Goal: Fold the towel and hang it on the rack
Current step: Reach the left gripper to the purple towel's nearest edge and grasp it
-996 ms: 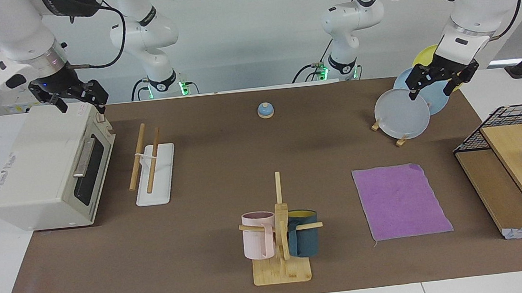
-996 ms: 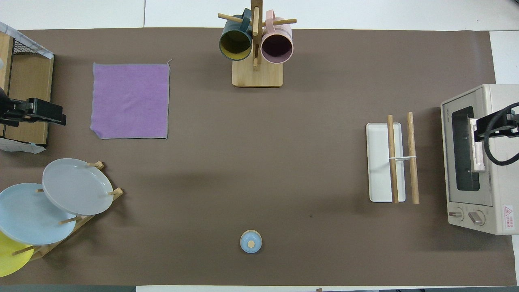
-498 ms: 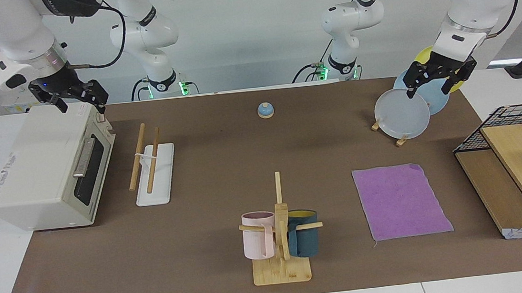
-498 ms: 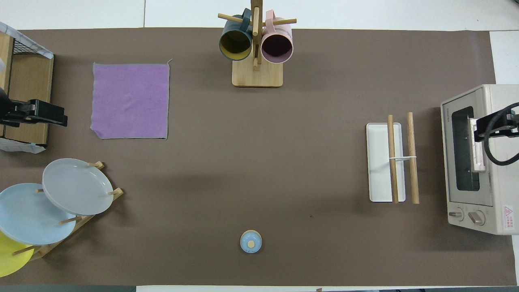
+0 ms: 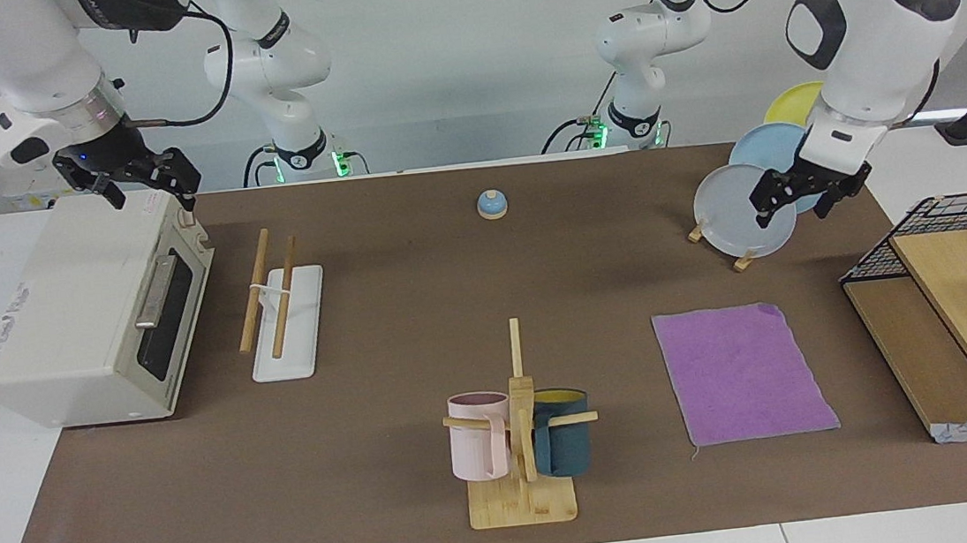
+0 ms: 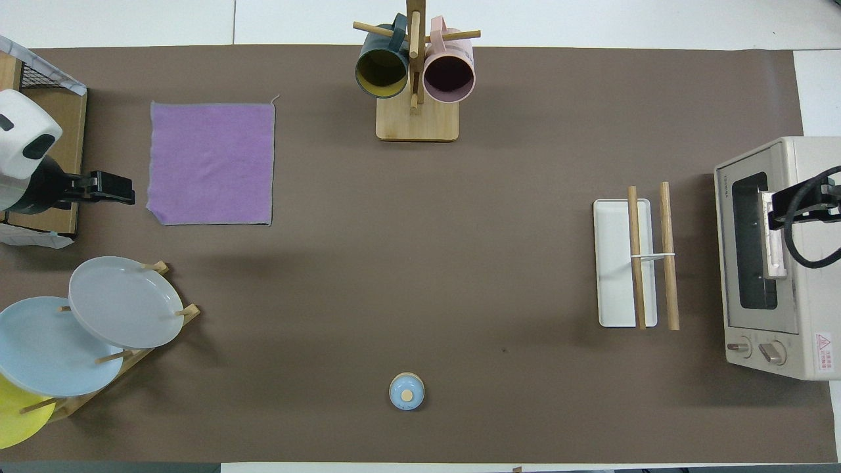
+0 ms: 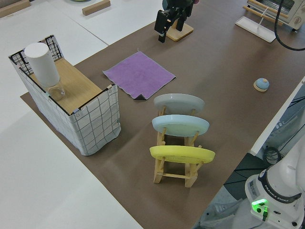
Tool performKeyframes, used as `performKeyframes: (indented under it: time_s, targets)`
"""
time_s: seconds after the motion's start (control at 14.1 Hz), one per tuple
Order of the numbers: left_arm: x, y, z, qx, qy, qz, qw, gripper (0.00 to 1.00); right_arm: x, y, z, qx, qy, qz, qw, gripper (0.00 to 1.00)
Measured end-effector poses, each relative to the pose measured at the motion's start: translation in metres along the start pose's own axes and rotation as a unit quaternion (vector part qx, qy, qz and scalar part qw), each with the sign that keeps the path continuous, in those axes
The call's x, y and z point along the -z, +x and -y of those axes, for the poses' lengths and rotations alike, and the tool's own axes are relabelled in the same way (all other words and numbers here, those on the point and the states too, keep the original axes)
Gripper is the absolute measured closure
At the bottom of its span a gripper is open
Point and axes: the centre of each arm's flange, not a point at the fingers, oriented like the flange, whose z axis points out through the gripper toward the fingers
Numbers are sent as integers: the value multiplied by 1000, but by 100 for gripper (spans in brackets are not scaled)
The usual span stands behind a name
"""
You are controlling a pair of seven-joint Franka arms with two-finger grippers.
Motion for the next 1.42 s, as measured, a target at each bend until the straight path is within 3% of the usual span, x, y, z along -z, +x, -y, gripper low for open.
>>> performKeyframes:
  time_s: [0.21,0.43,0.64,0.78,1.07,1.35,1.42]
  targets:
    - [-96,32,43,35,-11,-3,999,1,0,0,0,0,0,0,1000,0]
    - [-147,40,56,78,-19,8,997,7,0,0,0,0,0,0,1000,0]
    - [-158,40,53,110,-21,16,994,17,0,0,0,0,0,0,1000,0]
    - [-161,40,53,116,-23,19,993,31,0,0,0,0,0,0,1000,0]
    - [-174,34,63,143,-38,29,988,41,0,0,0,0,0,0,1000,0]
    - [-182,30,71,161,-50,32,985,44,0,0,0,0,0,0,1000,0]
    - [-182,29,71,164,-54,31,984,50,0,0,0,0,0,0,1000,0]
